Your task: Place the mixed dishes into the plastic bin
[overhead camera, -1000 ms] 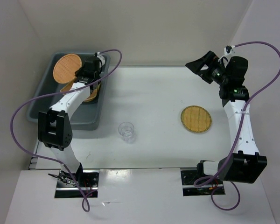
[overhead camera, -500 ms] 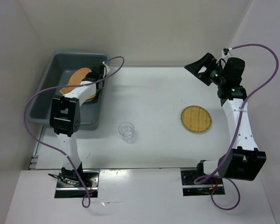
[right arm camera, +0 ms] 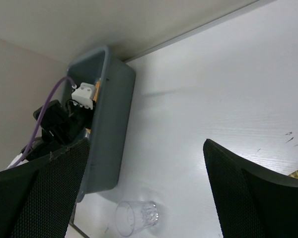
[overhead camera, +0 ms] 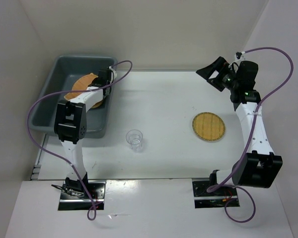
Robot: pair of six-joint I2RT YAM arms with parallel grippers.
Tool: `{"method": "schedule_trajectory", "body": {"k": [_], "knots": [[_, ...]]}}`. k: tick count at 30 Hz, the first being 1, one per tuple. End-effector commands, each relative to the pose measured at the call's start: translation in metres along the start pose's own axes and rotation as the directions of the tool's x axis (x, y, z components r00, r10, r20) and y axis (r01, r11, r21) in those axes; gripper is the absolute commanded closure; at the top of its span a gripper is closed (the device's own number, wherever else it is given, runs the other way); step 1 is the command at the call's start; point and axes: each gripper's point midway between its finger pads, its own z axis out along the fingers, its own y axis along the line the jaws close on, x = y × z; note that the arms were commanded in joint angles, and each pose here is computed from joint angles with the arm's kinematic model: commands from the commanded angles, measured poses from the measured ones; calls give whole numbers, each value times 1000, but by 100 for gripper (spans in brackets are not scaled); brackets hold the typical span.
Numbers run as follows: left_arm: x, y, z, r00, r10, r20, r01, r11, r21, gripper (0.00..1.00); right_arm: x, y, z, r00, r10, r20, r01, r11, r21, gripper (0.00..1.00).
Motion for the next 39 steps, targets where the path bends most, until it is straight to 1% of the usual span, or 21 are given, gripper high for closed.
{"method": "schedule_trajectory", "body": {"k": [1, 4, 8, 12, 16, 22, 25, 26, 27, 28, 29, 30, 31, 32, 33, 34, 35, 36, 37, 38, 39], "knots": [[-1, -6, -8, 1000, 10, 22, -10, 1000, 13, 71, -12, 10, 1, 998, -43, 34, 44, 999, -23, 0], [-1, -7, -12, 1000, 15, 22, -15, 1000, 7, 62, -12, 10, 1, 998, -43, 34, 44, 999, -23, 0], [-9, -2, -19, 999, -5, 43, 5, 1000, -11, 53, -13, 12, 1, 998, -48, 40, 49, 998, -27, 0], [-11, -1, -30, 999, -7, 52, 5, 1000, 28, 53, -13, 12, 1, 998, -48, 40, 49, 998, -27, 0], [-26, 0, -52, 993, -30, 117, 18, 995, 97, 50, -15, 14, -2, 998, -52, 47, 54, 998, -32, 0], [-38, 6, -83, 981, -75, 177, 52, 990, 133, 48, -15, 14, -2, 998, -52, 47, 54, 998, -32, 0], [-57, 29, -110, 948, -210, 240, 180, 973, 142, 44, -15, 14, -2, 998, -52, 47, 54, 998, -32, 0], [-73, 49, -135, 909, -280, 308, 241, 958, 158, 43, -15, 14, -2, 998, -52, 47, 54, 998, -32, 0], [-93, 52, -155, 852, -382, 358, 306, 919, 250, 42, -15, 14, -2, 997, -64, 47, 66, 997, -31, 0], [-110, 71, -187, 778, -461, 426, 355, 883, 307, 40, -19, 16, -4, 996, -64, 56, 65, 998, -19, 0], [-120, 72, -204, 730, -519, 445, 372, 847, 379, 39, -21, 15, -5, 996, -73, 59, 74, 997, -9, 0], [-136, 65, -229, 675, -578, 458, 337, 794, 505, 38, -23, 14, -6, 994, -81, 67, 81, 997, 6, 0], [-147, 66, -253, 602, -680, 420, 375, 704, 603, 34, -25, 13, -8, 995, -75, 69, 73, 997, 30, 0], [-153, 57, -263, 576, -722, 383, 359, 644, 675, 34, -32, 5, -9, 992, -73, 101, 64, 994, 88, 0], [-162, 38, -284, 563, -755, 336, 286, 560, 778, 34, -33, -3, -9, 992, -68, 109, 54, 991, 126, 0], [-164, 26, -294, 559, -779, 282, 262, 490, 832, 33, -39, -5, -11, 989, -70, 130, 50, 987, 156, 0], [-165, 9, -297, 546, -818, 182, 268, 376, 887, 33, -40, -20, -10, 987, -74, 141, 42, 974, 222, 0], [-164, -5, -302, 551, -826, 121, 250, 302, 920, 33, -41, -25, -11, 986, -74, 149, 35, 968, 249, 0], [-162, -23, -316, 579, -813, 60, 180, 199, 963, 33, -47, -27, -13, 982, -91, 168, 43, 962, 269, 0], [-166, -40, -315, 579, -815, -25, 188, 104, 977, 33, -50, -31, -16, 980, -92, 179, 35, 954, 299, 0], [-165, -59, -319, 604, -794, -68, 182, 55, 982, 33, -53, -44, -18, 977, -93, 193, 17, 932, 363, 0]]}}
